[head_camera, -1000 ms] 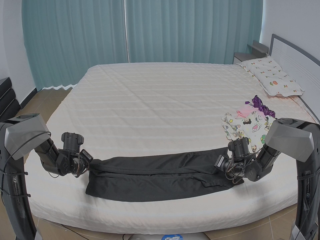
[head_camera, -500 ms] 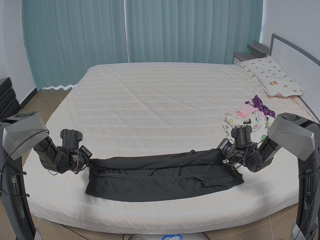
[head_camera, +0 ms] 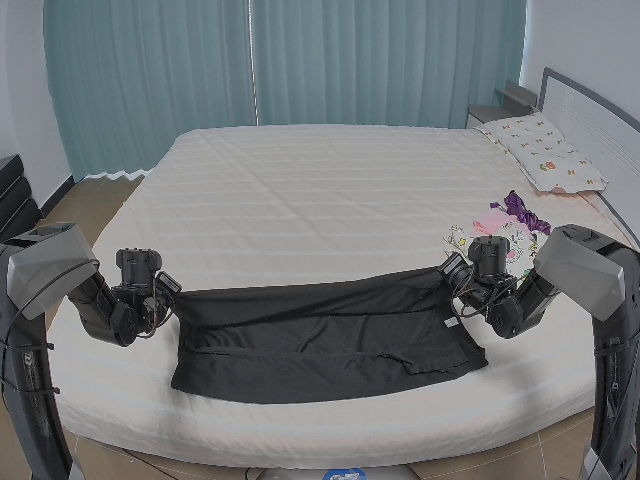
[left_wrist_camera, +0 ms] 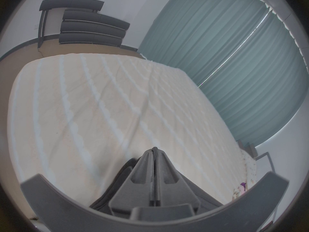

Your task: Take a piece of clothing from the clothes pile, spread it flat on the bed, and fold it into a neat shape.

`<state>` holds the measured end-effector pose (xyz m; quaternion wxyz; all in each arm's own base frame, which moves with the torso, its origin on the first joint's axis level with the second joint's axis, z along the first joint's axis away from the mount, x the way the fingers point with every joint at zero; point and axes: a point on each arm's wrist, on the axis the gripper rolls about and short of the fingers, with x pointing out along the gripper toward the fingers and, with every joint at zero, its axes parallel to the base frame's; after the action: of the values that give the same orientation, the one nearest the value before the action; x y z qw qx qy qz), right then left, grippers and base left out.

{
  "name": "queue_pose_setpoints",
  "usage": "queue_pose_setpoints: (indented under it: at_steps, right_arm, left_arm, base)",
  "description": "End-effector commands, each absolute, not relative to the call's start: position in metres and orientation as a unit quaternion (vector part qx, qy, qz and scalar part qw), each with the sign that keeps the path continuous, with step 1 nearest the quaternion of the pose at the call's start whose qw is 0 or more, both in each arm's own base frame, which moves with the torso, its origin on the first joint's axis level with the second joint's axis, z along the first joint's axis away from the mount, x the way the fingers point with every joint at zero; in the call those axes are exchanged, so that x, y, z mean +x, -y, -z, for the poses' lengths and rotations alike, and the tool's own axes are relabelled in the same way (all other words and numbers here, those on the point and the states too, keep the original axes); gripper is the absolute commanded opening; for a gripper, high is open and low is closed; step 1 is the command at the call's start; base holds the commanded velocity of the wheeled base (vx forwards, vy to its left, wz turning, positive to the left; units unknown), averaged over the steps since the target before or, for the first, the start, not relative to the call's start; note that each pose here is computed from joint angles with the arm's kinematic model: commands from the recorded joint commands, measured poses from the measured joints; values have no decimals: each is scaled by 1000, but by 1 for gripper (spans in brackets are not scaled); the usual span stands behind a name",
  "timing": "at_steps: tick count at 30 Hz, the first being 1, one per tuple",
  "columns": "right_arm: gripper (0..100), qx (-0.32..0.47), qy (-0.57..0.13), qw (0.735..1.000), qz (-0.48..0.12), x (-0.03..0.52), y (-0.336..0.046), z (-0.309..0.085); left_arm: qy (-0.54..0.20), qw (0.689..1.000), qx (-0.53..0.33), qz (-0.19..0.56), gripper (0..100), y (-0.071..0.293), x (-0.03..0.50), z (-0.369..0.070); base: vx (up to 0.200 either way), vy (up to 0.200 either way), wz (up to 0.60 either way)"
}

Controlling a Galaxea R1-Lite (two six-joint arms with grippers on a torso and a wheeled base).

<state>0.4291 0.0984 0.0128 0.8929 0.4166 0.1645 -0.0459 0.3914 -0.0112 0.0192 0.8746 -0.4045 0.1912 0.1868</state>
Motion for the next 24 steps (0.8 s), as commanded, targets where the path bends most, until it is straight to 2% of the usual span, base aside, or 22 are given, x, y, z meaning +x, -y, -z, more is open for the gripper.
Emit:
queue_pose_setpoints:
  at_steps: [1, 14, 24]
  right_arm:
    - [0, 420, -157, 892, 51, 435, -96, -3]
    - [0, 433, -98, 895, 45, 441, -89, -12]
    - [0, 430, -101, 896, 43, 442, -92, -1]
  left_arm:
    - [-169, 880, -408, -173, 0, 14, 396, -4]
    - [-108, 887, -425, -145, 0, 14, 404, -8]
    - [-63, 890, -431, -131, 0, 13, 401, -15]
  base:
    - [0, 0, 0]
    - [0, 0, 0]
    - [0, 0, 0]
